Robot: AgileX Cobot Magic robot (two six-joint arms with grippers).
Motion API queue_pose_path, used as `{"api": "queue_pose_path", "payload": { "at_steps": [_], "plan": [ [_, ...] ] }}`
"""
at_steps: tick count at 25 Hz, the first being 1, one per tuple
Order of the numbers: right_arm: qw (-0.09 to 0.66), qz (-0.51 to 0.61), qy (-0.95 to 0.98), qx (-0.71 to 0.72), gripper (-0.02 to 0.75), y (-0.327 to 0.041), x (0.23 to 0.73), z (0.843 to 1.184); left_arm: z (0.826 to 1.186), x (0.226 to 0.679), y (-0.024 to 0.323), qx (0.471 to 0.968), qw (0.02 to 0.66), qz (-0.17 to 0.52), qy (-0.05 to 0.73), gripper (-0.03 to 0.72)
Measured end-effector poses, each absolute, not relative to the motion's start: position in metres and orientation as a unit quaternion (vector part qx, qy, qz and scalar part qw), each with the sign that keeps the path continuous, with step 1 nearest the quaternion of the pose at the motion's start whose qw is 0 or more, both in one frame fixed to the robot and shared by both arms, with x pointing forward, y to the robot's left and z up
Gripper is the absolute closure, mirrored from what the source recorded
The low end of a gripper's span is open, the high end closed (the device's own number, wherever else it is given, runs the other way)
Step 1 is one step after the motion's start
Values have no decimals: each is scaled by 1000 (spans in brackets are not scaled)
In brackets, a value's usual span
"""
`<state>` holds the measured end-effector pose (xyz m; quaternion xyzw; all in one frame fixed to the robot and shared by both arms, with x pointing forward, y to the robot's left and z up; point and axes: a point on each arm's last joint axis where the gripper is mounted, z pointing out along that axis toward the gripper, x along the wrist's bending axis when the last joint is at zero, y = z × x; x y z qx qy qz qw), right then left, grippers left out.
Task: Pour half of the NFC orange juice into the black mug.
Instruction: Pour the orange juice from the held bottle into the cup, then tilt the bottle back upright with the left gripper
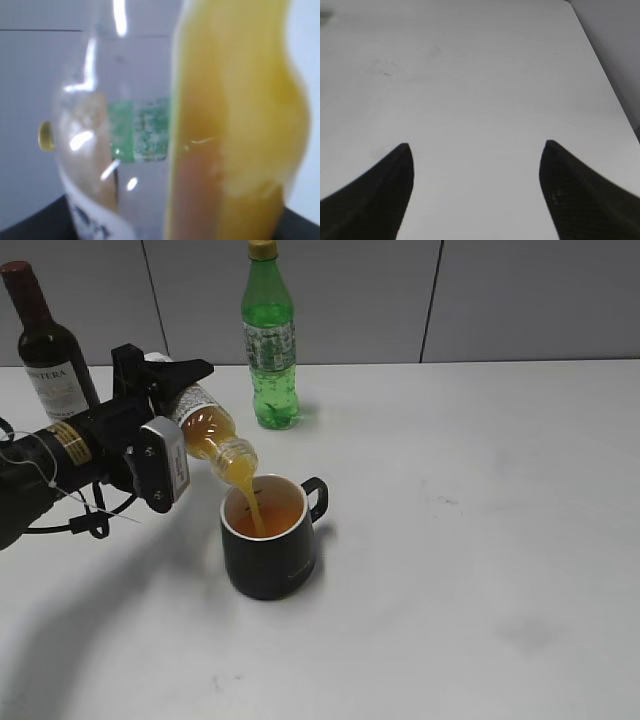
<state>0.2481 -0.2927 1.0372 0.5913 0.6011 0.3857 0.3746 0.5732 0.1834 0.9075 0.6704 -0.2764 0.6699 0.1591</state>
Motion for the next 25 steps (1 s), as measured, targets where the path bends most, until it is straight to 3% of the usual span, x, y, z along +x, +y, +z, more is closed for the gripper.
{"api": "queue_pose_path", "payload": {
  "at_steps": [20, 25],
  "plan": [
    [375, 386, 601, 591, 143, -293, 248, 1037, 908, 573, 183, 669, 155, 671, -281, 219],
    [375, 386, 601, 591, 143, -293, 248, 1037, 908, 573, 183, 680, 183, 664, -252, 219]
  ]
}}
